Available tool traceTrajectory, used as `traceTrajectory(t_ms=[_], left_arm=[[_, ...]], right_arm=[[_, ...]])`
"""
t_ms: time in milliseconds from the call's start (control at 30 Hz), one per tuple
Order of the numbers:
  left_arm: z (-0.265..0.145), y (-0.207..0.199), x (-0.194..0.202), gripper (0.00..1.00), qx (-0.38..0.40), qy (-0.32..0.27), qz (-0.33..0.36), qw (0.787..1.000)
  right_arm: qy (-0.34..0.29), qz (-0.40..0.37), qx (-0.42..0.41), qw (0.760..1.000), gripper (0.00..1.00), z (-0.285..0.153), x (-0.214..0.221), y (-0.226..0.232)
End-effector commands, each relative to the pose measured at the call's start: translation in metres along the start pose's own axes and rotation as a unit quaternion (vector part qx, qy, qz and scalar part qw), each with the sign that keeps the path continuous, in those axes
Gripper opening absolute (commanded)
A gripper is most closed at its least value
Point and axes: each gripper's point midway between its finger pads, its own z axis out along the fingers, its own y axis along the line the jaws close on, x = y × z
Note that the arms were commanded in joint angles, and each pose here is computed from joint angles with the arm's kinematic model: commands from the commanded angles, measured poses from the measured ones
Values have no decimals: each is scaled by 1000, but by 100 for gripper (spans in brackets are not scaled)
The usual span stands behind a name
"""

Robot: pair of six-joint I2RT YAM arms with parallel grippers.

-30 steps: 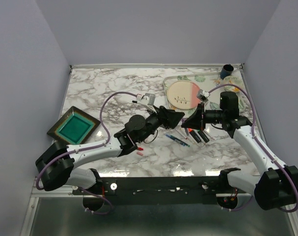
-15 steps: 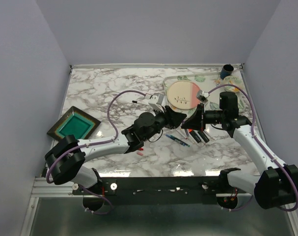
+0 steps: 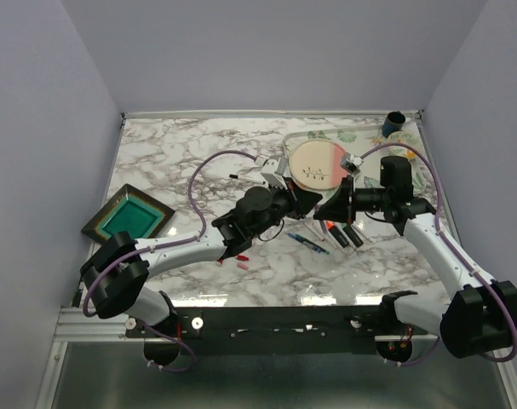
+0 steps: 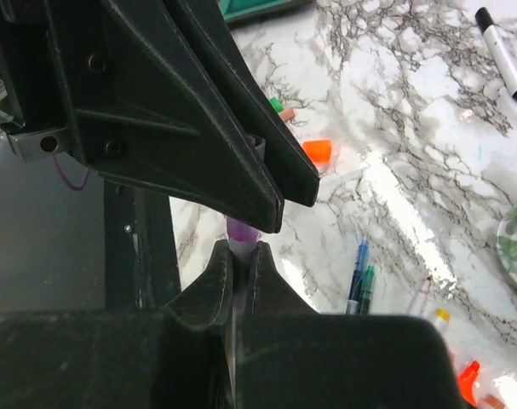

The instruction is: Open the pen caps

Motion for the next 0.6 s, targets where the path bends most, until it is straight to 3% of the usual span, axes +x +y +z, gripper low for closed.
traceTrajectory(t_ms=[0,33,133,233,433,567], left_arm=[[-16,28,-110,0,-90,-131,28,987],[-26,33,-140,0,-100,-164,24,981],[-46,44,-180,0,-122,-208,23,970],[-61,50,-194,0,-134,-223,24,965],[-89,82,-191,0,-164,-233,8,958],[-105,99,-176,0,-186,-210,7,960]], right_arm=[[18,11,-9,1000,0,1,3,1],[20,12,-8,1000,0,1,3,0],[25,14,-5,1000,0,1,5,-2],[28,14,0,1000,0,1,6,-3],[37,7,17,999,0,1,7,-11],[84,-20,69,994,0,-9,17,-27]])
